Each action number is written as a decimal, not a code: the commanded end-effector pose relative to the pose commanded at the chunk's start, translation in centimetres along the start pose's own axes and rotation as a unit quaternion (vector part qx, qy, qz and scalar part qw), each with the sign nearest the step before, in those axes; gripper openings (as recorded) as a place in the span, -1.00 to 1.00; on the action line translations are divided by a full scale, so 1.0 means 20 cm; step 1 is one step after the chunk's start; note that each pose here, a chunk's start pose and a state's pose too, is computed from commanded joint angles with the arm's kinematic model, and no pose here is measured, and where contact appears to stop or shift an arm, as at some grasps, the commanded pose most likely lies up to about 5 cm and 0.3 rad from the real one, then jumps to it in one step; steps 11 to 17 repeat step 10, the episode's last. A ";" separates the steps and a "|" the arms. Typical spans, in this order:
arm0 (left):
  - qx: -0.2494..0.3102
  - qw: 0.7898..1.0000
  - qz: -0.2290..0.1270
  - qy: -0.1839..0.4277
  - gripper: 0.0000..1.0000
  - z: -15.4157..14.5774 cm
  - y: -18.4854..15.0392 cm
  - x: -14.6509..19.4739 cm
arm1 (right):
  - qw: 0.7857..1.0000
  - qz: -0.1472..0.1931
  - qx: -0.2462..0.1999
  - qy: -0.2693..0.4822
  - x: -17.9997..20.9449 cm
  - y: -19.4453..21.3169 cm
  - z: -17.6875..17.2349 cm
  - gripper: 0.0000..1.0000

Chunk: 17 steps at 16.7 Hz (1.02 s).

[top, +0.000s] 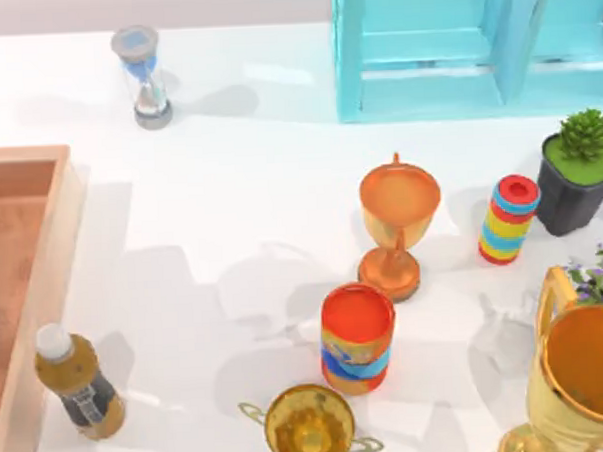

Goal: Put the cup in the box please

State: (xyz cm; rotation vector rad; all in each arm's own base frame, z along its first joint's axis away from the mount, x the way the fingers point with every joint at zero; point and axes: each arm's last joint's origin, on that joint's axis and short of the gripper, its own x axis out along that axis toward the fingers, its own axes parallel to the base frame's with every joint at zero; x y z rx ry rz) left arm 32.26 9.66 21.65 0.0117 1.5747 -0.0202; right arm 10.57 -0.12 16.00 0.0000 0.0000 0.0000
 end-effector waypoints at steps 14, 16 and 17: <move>0.000 1.000 0.000 0.000 1.00 0.00 0.00 0.00 | 1.000 0.000 0.000 0.000 0.00 0.00 0.00 1.00; 0.000 1.000 0.000 0.000 1.00 0.00 0.00 0.00 | 1.000 0.000 0.000 0.000 0.00 0.00 0.00 1.00; 0.000 1.000 0.000 0.000 1.00 0.00 0.00 0.00 | 1.000 0.000 0.000 0.000 0.00 0.00 0.00 1.00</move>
